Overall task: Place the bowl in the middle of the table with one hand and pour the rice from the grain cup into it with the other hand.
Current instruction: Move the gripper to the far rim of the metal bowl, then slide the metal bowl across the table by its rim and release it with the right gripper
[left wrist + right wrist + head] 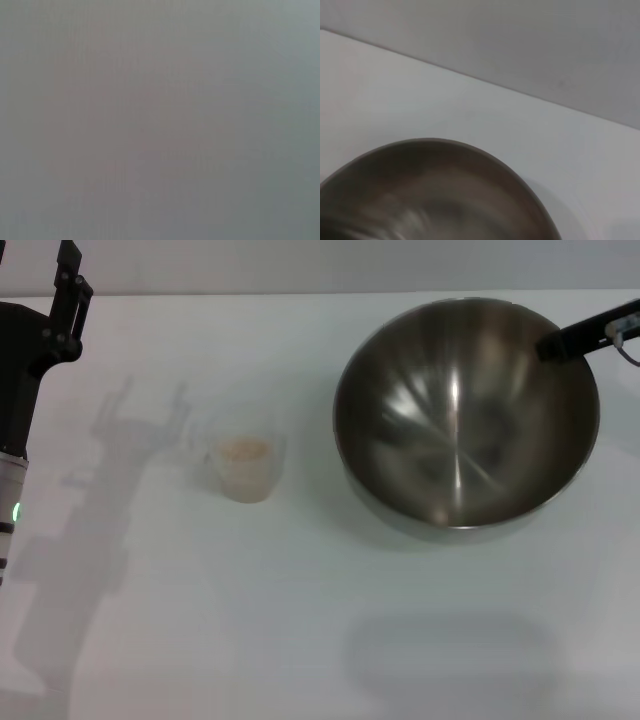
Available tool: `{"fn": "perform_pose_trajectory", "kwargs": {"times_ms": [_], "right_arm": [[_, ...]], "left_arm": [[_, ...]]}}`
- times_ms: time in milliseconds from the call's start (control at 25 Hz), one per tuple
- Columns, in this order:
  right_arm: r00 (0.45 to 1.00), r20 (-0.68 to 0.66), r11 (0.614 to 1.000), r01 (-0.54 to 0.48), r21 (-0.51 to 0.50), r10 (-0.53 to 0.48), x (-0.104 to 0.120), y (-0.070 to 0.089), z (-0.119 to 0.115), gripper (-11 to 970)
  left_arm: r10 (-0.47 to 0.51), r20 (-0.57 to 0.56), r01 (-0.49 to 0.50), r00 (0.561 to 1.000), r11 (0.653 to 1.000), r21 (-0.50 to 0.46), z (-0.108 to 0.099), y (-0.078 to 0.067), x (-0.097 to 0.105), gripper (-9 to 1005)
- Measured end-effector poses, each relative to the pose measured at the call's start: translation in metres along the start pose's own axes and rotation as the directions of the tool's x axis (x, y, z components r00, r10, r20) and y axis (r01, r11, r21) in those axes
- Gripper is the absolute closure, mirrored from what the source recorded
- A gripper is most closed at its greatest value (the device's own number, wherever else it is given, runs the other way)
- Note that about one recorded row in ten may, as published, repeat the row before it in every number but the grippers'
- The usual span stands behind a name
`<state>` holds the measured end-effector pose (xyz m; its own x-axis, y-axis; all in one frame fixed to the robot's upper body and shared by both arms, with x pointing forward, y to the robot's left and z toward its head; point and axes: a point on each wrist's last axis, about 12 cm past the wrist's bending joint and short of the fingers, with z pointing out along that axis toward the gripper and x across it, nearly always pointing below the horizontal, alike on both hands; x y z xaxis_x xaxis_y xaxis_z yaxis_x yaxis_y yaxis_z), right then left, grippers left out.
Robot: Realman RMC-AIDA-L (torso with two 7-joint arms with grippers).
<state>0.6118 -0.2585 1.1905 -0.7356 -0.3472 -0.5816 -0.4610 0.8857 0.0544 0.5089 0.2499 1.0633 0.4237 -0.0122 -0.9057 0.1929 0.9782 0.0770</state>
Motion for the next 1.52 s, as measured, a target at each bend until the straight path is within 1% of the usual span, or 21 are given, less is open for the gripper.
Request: {"fn": "perform_pose_trajectory", "kwargs": {"times_ms": [120,160,320,560,1040,1360,1520], "right_arm": [[1.000,0.013,1.000,0.007,-0.018,-0.007,-0.002,0.002,0.000,939],[1.000,0.026,0.999,0.014,-0.041,-0.013,-0.004,0.006,0.000,940],[0.999,0.037,0.997,0.015,-0.075,-0.012,-0.006,0.011,0.004,932],[0.999,-0.006,0.993,0.036,-0.109,-0.037,-0.005,0.023,0.019,919],[0.996,-0.077,0.993,0.030,-0.118,-0.040,0.002,0.028,0.032,894],[0.996,-0.066,0.993,0.048,-0.110,-0.055,0.001,0.028,0.031,877],[0.996,-0.049,0.994,0.064,-0.086,-0.069,-0.002,0.027,0.029,717]], "left_arm": [[0.000,0.000,0.000,1.000,1.000,0.000,0.000,0.000,0.000,330],[0.000,0.000,0.000,1.000,1.000,0.000,0.000,0.000,0.000,330],[0.000,0.000,0.000,1.000,1.000,0.000,0.000,0.000,0.000,330],[0.000,0.000,0.000,1.000,1.000,0.004,-0.001,0.000,0.000,330],[0.000,0.002,0.000,1.000,1.000,0.004,-0.005,0.000,-0.001,330],[-0.003,0.001,0.003,1.000,1.000,-0.001,-0.008,-0.001,-0.001,330],[-0.003,0.008,0.003,1.000,1.000,-0.003,-0.009,0.000,-0.002,330]]}}
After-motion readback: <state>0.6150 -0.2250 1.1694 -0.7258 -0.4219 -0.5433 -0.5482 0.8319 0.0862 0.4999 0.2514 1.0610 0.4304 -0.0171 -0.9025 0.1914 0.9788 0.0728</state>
